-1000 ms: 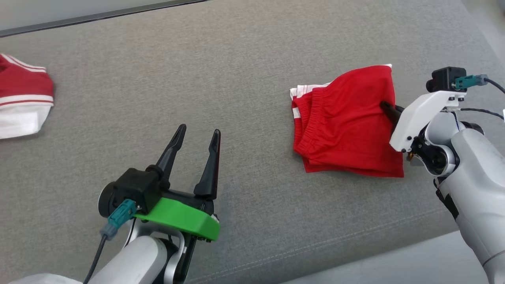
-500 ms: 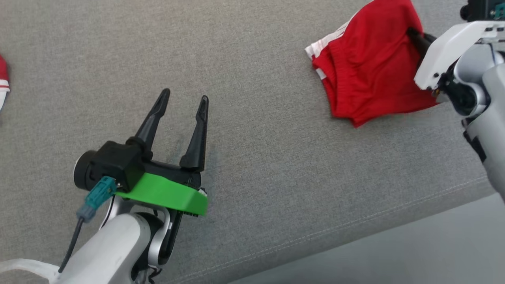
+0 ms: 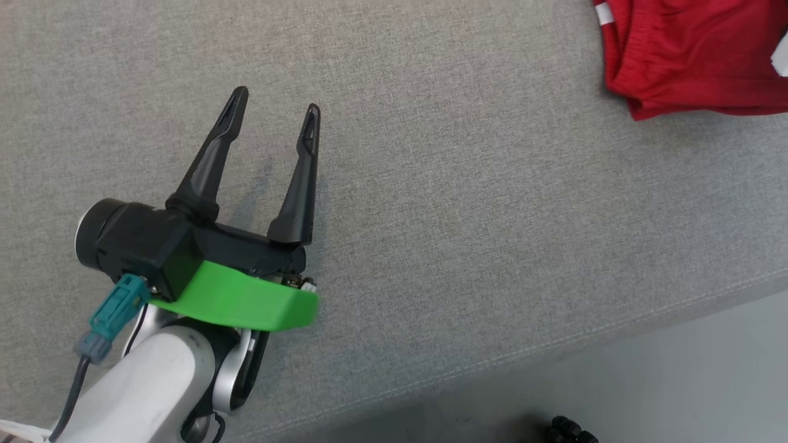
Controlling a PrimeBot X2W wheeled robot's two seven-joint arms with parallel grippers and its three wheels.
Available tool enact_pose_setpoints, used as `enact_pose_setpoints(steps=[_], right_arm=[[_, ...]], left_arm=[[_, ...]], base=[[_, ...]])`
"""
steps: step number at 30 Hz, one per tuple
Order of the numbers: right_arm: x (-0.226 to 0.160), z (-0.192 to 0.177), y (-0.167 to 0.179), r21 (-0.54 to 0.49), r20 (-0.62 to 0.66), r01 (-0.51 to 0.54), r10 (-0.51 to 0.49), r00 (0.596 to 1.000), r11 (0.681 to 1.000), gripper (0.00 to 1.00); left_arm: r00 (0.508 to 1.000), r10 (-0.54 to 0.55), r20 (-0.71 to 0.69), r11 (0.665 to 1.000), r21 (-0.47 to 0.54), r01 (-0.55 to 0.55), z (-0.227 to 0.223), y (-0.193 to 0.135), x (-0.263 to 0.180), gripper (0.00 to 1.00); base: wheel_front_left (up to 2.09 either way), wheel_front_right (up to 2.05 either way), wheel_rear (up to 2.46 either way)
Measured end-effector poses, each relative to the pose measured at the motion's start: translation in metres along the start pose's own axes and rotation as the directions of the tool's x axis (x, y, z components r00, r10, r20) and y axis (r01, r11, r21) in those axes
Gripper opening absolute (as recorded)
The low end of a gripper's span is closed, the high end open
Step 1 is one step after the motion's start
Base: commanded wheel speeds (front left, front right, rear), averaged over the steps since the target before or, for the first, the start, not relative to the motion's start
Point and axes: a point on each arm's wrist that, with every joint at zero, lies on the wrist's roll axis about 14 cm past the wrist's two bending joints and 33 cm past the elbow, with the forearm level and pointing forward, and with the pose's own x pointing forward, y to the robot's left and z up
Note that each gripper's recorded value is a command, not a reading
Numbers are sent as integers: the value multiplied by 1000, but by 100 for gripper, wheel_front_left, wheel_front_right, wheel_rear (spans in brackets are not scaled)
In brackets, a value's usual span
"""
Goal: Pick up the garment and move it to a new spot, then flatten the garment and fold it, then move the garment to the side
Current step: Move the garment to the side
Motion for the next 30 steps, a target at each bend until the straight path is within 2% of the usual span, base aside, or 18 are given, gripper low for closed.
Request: enact_pose_setpoints(steps=[6, 15, 21, 22, 23, 24, 25, 26, 30], right_arm=[[6, 1, -33, -70, 12, 87, -87, 996, 994, 0], [30, 11, -33, -192, 80, 119, -106, 991, 974, 0], [45, 5, -38, -264, 86, 149, -130, 988, 953, 0], [47, 5, -39, -266, 92, 155, -135, 987, 951, 29], [49, 5, -40, -262, 100, 162, -140, 985, 951, 29], [51, 5, -41, -262, 102, 167, -145, 984, 950, 49], [52, 1, -41, -270, 88, 169, -150, 985, 948, 84], [54, -3, -40, -273, 82, 167, -150, 985, 947, 100], [54, -18, -46, -258, 43, 183, -178, 983, 949, 100]], left_arm=[[999, -19, -44, 1000, -15, 19, -16, -2, 3, 100], [997, 11, -77, 1000, 9, -11, -26, 15, 2, 100], [994, 44, -96, 999, 18, -42, -33, 27, -2, 100], [994, 49, -100, 999, 19, -47, -34, 29, -3, 100], [993, 53, -103, 998, 20, -52, -36, 31, -3, 100], [993, 57, -106, 998, 21, -56, -37, 33, -4, 100], [992, 61, -109, 998, 21, -59, -38, 34, -4, 100], [992, 64, -111, 998, 22, -62, -39, 35, -4, 100], [991, 69, -115, 998, 22, -67, -41, 37, -4, 100]], base=[[0, 0, 0], [0, 0, 0], [0, 0, 0], [0, 0, 0], [0, 0, 0], [0, 0, 0], [0, 0, 0], [0, 0, 0], [0, 0, 0]])
